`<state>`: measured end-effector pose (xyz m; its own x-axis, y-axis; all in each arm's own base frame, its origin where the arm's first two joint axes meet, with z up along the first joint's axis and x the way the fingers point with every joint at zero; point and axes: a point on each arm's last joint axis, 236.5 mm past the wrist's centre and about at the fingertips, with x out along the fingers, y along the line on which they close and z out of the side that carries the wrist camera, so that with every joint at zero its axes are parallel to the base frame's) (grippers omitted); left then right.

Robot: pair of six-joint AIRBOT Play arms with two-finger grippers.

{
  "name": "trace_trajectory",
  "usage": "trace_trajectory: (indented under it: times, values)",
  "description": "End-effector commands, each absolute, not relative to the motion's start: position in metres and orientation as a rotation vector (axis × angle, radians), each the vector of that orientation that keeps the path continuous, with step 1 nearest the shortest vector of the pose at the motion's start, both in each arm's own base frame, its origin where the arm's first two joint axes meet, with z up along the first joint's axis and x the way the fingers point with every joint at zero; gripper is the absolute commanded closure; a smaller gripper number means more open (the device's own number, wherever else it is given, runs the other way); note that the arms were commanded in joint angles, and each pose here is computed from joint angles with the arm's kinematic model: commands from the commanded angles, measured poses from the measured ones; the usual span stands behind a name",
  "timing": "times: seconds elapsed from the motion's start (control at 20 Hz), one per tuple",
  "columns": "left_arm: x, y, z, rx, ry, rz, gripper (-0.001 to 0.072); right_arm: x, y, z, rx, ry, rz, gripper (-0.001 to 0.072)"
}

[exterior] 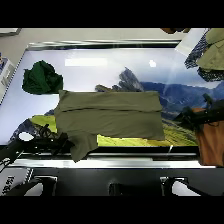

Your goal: Fold the clothes and pants, and hang the long-sleeved shirts on hangers.

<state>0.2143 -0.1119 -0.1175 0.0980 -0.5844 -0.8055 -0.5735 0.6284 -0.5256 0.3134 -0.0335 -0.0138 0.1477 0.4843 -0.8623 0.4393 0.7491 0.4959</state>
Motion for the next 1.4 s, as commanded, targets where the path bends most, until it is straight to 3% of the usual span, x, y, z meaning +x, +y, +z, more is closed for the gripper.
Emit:
trace_trajectory:
  times: [0.0, 0.2, 0.7, 1.05, 1.15, 1.2, 1.25, 1.35]
  values:
    - [0.214, -0.113, -0.115, -0.996, 1.557, -0.019, 0.0693, 0.292, -0.023, -0.048, 0.822, 1.584, 0.074, 0.0221]
    - [0.217, -0.114, -0.110, -0.990, 1.552, -0.038, 0.0692, 0.272, -0.012, -0.080, 0.859, 1.667, 0.098, 0.0221]
    - [0.223, -0.113, -0.106, -0.991, 1.536, -0.043, 0.0692, 0.262, 0.003, -0.102, 0.924, 1.661, 0.087, 0.0217]
    - [0.222, -0.114, -0.105, -0.992, 1.542, -0.046, 0.0692, 0.277, 0.021, -0.109, 0.930, 1.590, 0.116, 0.0272]
    - [0.222, -0.114, -0.105, -0.993, 1.542, -0.046, 0.0692, 0.277, 0.029, -0.112, 0.876, 1.606, 0.131, 0.0478]
    - [0.222, -0.113, -0.104, -0.997, 1.541, -0.045, 0.0692, 0.278, 0.030, -0.112, 0.869, 1.602, 0.133, 0.0618]
    - [0.223, -0.111, -0.102, -1.002, 1.535, -0.045, 0.0693, 0.278, 0.030, -0.111, 0.869, 1.599, 0.133, 0.0683]
    - [0.234, -0.101, -0.088, -0.994, 1.488, -0.073, 0.0693, 0.279, 0.027, -0.105, 0.840, 1.583, 0.130, 0.0684]
